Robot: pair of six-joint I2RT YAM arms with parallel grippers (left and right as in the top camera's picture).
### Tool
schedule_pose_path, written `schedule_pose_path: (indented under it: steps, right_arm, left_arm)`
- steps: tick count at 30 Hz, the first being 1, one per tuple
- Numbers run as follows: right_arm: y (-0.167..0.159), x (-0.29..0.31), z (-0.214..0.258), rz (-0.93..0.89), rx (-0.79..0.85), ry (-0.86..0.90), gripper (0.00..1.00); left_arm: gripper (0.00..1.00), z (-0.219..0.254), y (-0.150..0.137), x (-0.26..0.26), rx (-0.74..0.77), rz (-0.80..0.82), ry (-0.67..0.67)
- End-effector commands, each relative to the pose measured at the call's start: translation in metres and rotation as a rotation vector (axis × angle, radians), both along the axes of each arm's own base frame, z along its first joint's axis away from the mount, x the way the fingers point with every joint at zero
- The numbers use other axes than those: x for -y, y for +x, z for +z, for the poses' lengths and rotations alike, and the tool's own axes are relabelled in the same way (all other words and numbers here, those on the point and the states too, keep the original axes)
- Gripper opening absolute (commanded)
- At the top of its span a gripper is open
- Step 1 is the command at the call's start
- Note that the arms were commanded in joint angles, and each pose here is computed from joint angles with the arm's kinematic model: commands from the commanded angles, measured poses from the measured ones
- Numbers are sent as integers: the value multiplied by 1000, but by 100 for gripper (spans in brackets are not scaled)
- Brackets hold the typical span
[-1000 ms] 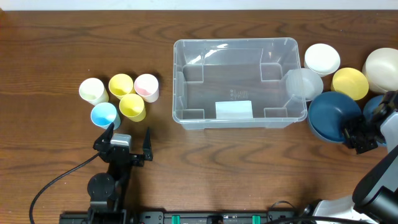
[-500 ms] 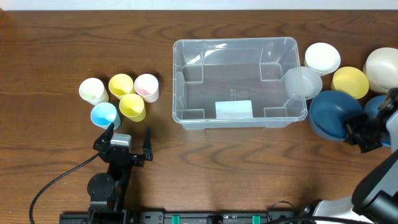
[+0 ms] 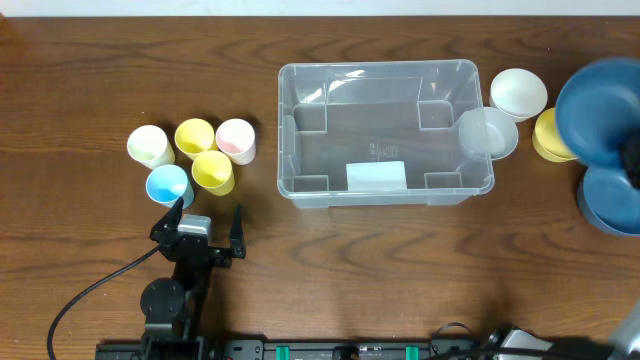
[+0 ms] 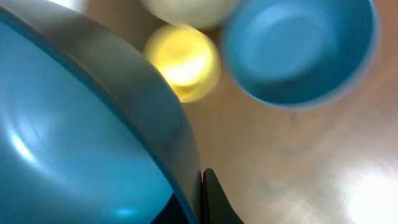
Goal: Pack container
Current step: 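Lift the teal bowl with the right gripper over the container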
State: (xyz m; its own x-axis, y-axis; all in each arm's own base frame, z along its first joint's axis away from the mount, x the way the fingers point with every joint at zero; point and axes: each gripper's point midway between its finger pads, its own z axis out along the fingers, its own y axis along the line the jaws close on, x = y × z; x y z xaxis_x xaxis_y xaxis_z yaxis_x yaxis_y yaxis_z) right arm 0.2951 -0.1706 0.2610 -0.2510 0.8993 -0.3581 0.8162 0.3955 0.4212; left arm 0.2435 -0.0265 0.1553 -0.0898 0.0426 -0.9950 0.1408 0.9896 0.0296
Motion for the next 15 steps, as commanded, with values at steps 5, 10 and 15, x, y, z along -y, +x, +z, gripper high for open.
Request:
schedule_pose_path:
  steps: [5, 10, 15]
  right_arm:
    - [52, -118, 104, 385, 385, -37, 1]
    - [91, -227, 99, 643, 411, -105, 1]
    - [116, -297, 48, 741, 300, -139, 1]
  left_arm:
    - [98, -15, -1, 2, -46, -13, 9]
    - [98, -15, -1, 2, -46, -13, 9]
    - [98, -15, -1, 2, -46, -13, 9]
